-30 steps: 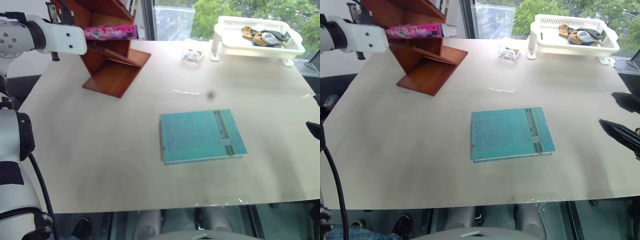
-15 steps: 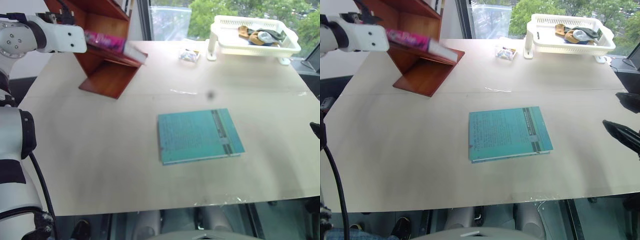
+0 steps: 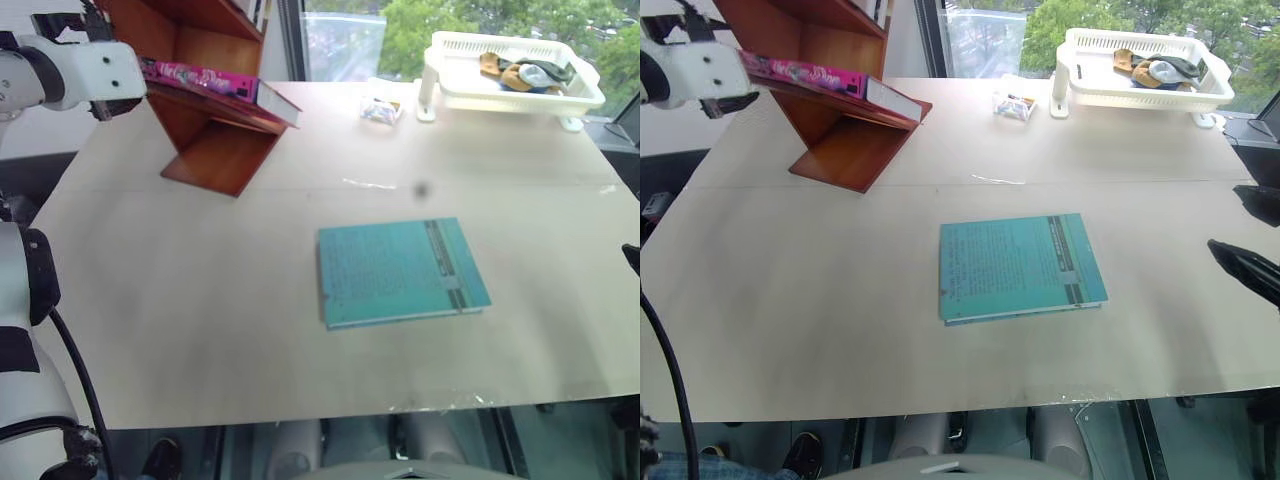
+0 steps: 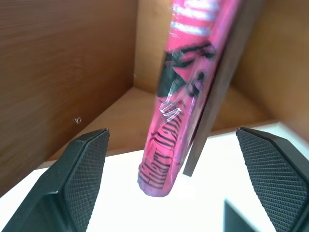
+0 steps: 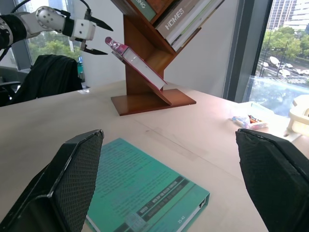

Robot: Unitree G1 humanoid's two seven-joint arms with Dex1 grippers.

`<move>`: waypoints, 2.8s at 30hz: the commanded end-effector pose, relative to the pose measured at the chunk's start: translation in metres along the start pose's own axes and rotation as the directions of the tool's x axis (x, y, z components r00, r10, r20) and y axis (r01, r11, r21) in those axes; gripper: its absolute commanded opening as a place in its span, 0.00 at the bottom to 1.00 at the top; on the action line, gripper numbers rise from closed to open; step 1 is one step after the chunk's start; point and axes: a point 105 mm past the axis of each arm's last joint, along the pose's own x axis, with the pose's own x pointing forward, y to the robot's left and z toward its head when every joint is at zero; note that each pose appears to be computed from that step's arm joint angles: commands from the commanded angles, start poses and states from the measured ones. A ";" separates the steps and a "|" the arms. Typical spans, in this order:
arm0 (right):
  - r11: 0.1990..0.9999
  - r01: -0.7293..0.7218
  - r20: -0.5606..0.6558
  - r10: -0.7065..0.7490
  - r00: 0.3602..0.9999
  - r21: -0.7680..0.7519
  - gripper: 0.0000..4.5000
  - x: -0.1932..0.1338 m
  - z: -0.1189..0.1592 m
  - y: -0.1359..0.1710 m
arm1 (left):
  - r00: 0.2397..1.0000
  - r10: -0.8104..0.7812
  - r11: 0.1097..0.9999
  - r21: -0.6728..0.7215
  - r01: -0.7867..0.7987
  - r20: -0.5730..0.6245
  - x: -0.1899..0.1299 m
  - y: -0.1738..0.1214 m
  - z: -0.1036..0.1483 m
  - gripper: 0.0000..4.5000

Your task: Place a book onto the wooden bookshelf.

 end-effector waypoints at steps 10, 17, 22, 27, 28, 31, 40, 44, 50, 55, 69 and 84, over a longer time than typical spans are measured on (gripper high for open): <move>0.997 0.005 -0.002 -0.005 1.000 -0.079 1.00 -0.003 0.018 -0.007 | 0.943 -0.069 0.952 -0.262 0.160 0.327 -0.032 0.013 0.025 0.99; 0.997 0.015 -0.011 -0.016 1.000 -0.080 1.00 -0.006 0.015 -0.007 | 0.874 0.101 0.900 -0.417 0.123 0.475 -0.055 0.041 0.033 0.99; 0.997 0.013 -0.014 -0.014 1.000 -0.079 1.00 -0.005 0.016 -0.009 | 0.662 0.127 0.824 -0.450 0.344 0.739 -0.056 0.042 0.070 0.99; 0.997 0.007 -0.016 -0.009 1.000 -0.083 1.00 -0.006 0.017 -0.009 | 0.482 0.117 0.708 -0.413 0.573 0.868 -0.044 0.002 0.100 0.99; 0.996 0.009 -0.017 -0.010 1.000 -0.084 1.00 -0.006 0.017 -0.009 | 0.482 0.078 0.687 -0.397 0.608 0.873 -0.039 -0.016 0.105 0.99; 0.996 0.011 -0.019 -0.012 1.000 -0.086 1.00 -0.007 0.018 -0.010 | 0.486 -0.013 0.594 -0.384 0.707 0.874 -0.031 -0.058 0.122 0.99; 0.996 0.009 -0.024 -0.011 1.000 -0.085 1.00 -0.009 0.020 -0.009 | 0.556 0.091 0.543 -0.509 0.667 0.826 -0.012 -0.109 0.166 0.99; 0.996 0.011 -0.025 -0.013 1.000 -0.086 1.00 -0.009 0.019 -0.009 | 0.647 0.244 0.494 -0.666 0.559 0.723 0.009 -0.113 0.170 0.99; 0.998 0.007 -0.024 -0.009 1.000 -0.070 1.00 -0.008 0.015 -0.007 | 0.722 0.460 0.470 -0.832 0.296 0.517 0.035 -0.102 0.164 0.99; 0.998 0.002 -0.013 -0.003 1.000 -0.055 1.00 -0.005 0.010 -0.003 | 0.715 0.579 0.418 -0.896 0.152 0.391 0.045 -0.095 0.167 0.99; 0.998 0.034 -0.012 -0.034 0.999 -0.048 1.00 -0.007 0.005 -0.001 | 0.810 0.548 0.309 -0.950 0.037 0.210 0.058 -0.108 0.131 0.99; 1.000 0.009 -0.044 -0.010 0.999 -0.008 1.00 -0.010 -0.005 0.007 | 0.841 0.091 0.334 -0.812 0.479 0.534 0.014 -0.179 0.126 0.99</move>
